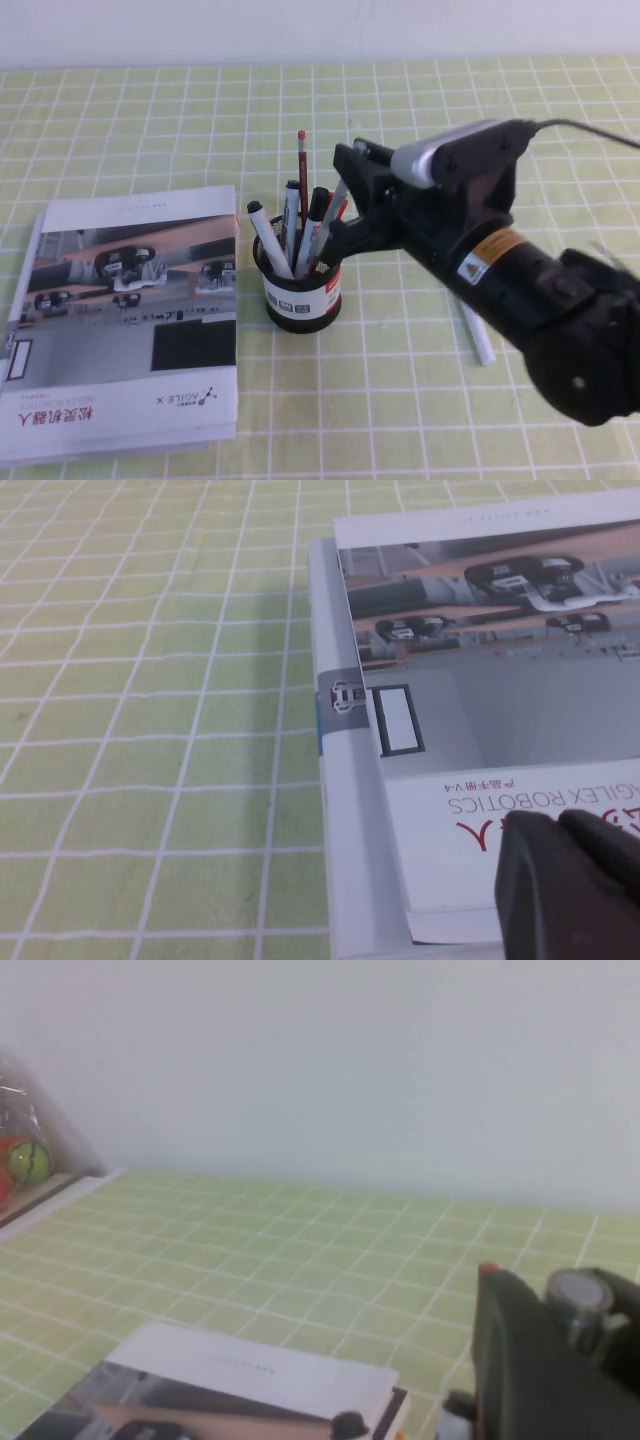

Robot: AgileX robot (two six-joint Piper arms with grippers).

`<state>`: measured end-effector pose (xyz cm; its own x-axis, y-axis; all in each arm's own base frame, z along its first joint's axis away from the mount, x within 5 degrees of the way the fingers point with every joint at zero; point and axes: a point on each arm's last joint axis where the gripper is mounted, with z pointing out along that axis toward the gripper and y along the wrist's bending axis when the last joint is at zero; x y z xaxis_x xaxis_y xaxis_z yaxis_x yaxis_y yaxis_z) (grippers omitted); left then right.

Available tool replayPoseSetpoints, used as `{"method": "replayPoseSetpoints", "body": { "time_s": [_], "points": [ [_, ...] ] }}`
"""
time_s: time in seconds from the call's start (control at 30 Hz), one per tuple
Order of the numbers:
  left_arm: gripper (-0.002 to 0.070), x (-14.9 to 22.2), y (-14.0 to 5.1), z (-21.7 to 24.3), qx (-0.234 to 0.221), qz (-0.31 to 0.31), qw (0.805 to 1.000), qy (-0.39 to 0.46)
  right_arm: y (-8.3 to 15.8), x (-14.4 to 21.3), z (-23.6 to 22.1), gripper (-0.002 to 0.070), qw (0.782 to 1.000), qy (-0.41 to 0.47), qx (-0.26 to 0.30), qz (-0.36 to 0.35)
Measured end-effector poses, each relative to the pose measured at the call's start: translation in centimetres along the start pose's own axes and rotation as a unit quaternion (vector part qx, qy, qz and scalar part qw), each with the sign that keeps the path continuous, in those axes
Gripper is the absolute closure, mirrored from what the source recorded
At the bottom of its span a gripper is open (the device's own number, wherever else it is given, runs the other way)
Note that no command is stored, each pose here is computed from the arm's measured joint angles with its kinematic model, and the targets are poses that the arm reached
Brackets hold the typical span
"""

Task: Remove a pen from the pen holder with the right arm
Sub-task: 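Take a marker out of the pen holder and lay it on the table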

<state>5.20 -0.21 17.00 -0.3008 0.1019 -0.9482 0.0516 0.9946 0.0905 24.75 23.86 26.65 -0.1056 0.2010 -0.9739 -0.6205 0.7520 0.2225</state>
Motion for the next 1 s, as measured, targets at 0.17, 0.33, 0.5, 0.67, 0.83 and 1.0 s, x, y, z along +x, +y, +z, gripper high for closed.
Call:
{"method": "replayPoseSetpoints", "body": {
  "time_s": [0.17, 0.33, 0.5, 0.67, 0.83, 1.0],
  "points": [
    [0.0680, 0.0, 0.0, 0.0, 0.000, 0.000, 1.000, 0.000, 0.5, -3.3, -1.8, 0.0625, 1.000, -0.005, -0.002, -0.024],
    [0.0680, 0.0, 0.0, 0.0, 0.000, 0.000, 1.000, 0.000, 0.6, -6.1, -4.1, 0.0625, 0.999, 0.003, 0.012, -0.039],
    [0.0680, 0.0, 0.0, 0.0, 0.000, 0.000, 1.000, 0.000, 0.6, -7.7, -5.4, 0.0625, 0.996, 0.058, 0.035, -0.054],
    [0.0680, 0.0, 0.0, 0.0, 0.000, 0.000, 1.000, 0.000, 0.4, -8.8, -5.5, 0.0625, 0.993, 0.087, 0.064, -0.056],
    [0.0680, 0.0, 0.0, 0.0, 0.000, 0.000, 1.000, 0.000, -1.4, -9.9, -5.9, 0.0625, 0.973, 0.110, 0.179, -0.098],
    [0.0680, 0.0, 0.0, 0.0, 0.000, 0.000, 1.000, 0.000, -2.3, -10.3, -6.3, 0.0625, 0.953, 0.128, 0.231, -0.148]
  ]
}}
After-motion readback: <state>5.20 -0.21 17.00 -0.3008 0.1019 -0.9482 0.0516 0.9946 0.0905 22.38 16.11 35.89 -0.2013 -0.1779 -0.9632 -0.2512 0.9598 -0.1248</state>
